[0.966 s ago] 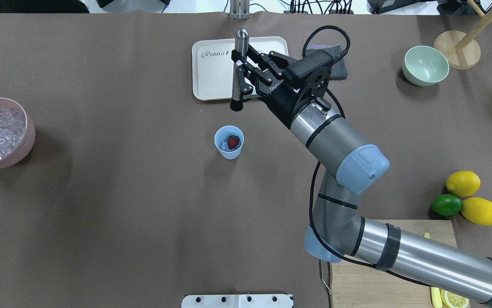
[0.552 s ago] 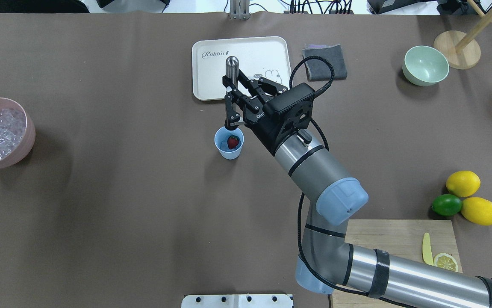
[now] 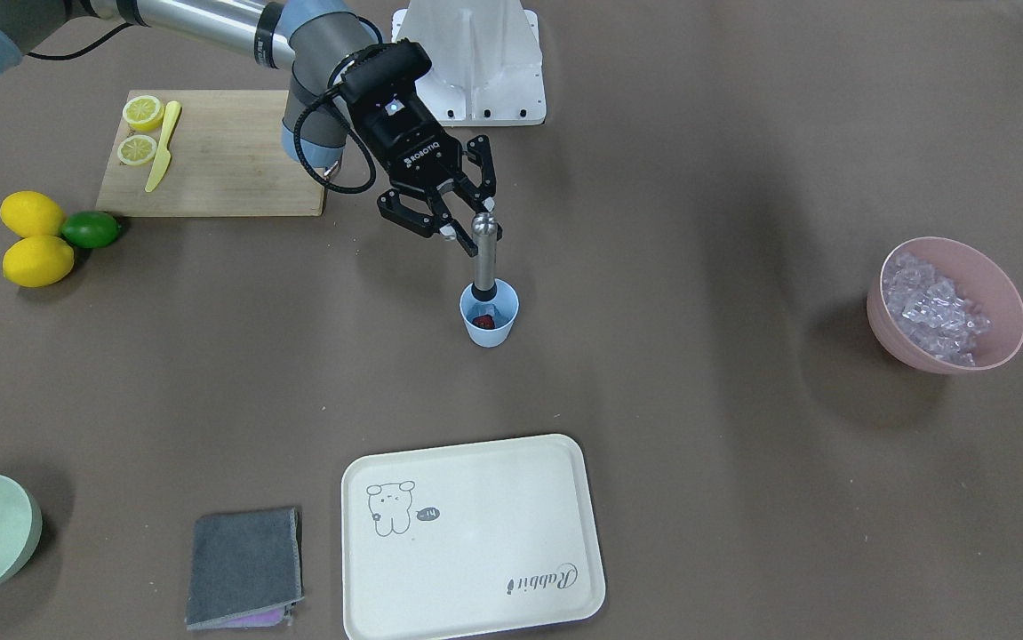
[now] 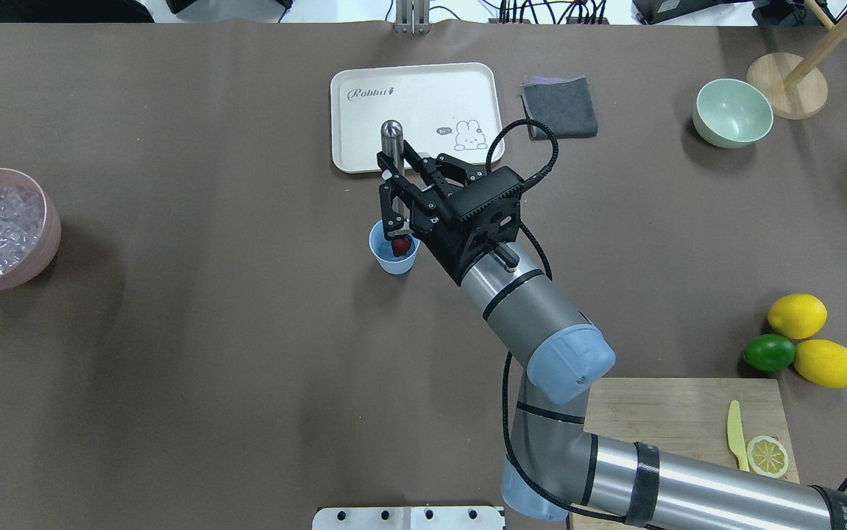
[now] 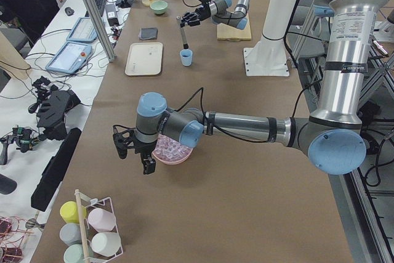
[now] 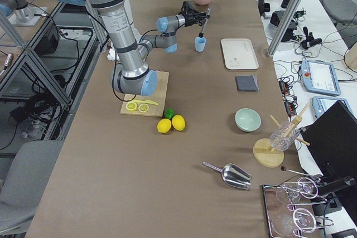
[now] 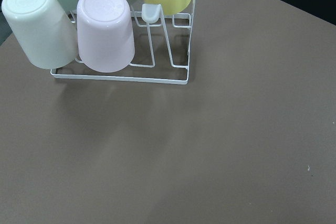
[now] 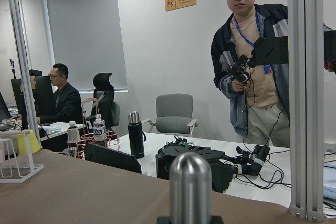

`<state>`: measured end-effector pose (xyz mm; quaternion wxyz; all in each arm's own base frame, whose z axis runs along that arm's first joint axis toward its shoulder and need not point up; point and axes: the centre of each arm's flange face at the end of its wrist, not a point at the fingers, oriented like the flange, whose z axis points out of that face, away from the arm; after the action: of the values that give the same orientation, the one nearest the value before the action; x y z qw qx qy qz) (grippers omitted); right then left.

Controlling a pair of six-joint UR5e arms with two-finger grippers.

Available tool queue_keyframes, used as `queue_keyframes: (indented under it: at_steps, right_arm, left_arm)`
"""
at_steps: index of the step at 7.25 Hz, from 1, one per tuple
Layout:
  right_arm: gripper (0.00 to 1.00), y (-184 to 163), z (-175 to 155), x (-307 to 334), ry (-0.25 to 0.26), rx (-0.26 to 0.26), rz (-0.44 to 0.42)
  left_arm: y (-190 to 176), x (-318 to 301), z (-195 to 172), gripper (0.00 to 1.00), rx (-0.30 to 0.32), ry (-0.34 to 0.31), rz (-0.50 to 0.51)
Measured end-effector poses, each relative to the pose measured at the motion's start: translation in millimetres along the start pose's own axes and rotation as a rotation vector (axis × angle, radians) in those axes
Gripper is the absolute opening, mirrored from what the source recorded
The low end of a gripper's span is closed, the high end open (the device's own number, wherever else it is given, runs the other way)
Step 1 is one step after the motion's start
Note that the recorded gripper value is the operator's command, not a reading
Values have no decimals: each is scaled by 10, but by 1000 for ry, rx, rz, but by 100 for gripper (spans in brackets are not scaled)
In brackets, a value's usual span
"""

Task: Mash ice and strawberries in cup
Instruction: 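Press the muddler up and down inside the blue cup with the right gripper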

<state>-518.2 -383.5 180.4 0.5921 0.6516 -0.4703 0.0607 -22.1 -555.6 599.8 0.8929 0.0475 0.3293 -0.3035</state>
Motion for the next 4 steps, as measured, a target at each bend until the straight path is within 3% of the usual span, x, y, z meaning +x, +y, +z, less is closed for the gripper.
queue_keyframes:
  at_steps: [4]
  right_arm:
    - [0, 218, -4, -72, -1, -33, -14]
  left_arm:
    - [4, -31, 24, 98, -3, -4, -3]
